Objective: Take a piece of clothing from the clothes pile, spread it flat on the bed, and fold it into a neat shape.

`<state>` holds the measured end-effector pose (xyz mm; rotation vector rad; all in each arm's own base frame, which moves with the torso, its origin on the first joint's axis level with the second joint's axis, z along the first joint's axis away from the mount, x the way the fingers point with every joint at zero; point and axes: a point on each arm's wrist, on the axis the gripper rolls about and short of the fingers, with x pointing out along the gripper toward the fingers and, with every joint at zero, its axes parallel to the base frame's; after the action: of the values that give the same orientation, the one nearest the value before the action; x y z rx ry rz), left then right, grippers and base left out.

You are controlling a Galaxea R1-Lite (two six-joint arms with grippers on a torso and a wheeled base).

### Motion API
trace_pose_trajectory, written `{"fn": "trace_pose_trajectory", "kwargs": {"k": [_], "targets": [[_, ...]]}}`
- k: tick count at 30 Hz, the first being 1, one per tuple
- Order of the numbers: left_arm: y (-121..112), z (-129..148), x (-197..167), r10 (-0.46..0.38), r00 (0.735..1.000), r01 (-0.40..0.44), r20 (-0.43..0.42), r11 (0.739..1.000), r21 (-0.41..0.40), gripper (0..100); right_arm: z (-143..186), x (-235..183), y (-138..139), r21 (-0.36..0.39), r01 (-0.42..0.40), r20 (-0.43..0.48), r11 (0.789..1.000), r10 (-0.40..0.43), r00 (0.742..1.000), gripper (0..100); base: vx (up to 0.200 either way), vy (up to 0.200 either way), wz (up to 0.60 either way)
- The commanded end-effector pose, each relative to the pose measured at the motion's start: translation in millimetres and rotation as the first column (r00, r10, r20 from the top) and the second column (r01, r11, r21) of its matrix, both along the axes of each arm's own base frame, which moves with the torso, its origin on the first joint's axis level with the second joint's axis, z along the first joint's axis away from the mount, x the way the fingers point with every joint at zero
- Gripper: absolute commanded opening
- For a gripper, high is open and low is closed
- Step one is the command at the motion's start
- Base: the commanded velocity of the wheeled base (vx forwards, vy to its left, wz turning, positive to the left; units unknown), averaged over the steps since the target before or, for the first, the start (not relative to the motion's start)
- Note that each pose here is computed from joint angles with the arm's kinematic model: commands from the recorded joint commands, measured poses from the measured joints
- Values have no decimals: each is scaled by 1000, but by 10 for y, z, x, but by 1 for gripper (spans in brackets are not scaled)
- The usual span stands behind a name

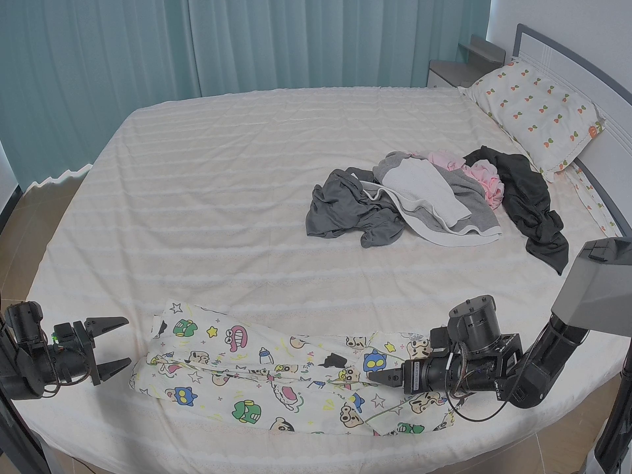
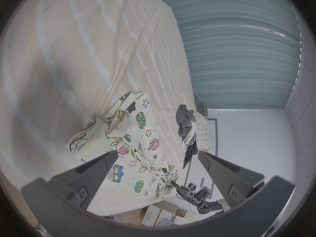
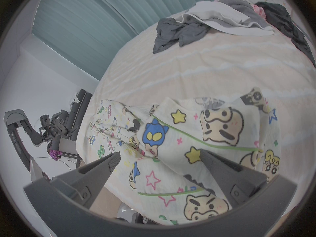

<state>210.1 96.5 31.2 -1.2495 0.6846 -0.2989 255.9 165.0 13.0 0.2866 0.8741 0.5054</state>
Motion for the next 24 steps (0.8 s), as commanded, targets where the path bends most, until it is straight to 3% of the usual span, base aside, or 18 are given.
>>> {"fn": "trace_pose_trajectory", "kwargs": {"k": [1,8,18,24], "targets": [[-2,-5,2,-1,1000,1,-3,1000,-2,100,-92,-42,-23,-22,-3,-34,1000,2,999,100,0,0,0],[-2,-4,3,-1,1000,1,-1,1000,-1,100,-44,-56,-28,-22,-3,-15,1000,2,1000,100,0,0,0],[-5,-5,3,-3,1000,3,-3,1000,-2,100,455,-17,196,83,-60,154,995,47,987,100,0,0,0],[-5,-5,3,-3,1000,3,-3,1000,-2,100,190,238,362,51,-52,106,997,46,993,100,0,0,0]]}}
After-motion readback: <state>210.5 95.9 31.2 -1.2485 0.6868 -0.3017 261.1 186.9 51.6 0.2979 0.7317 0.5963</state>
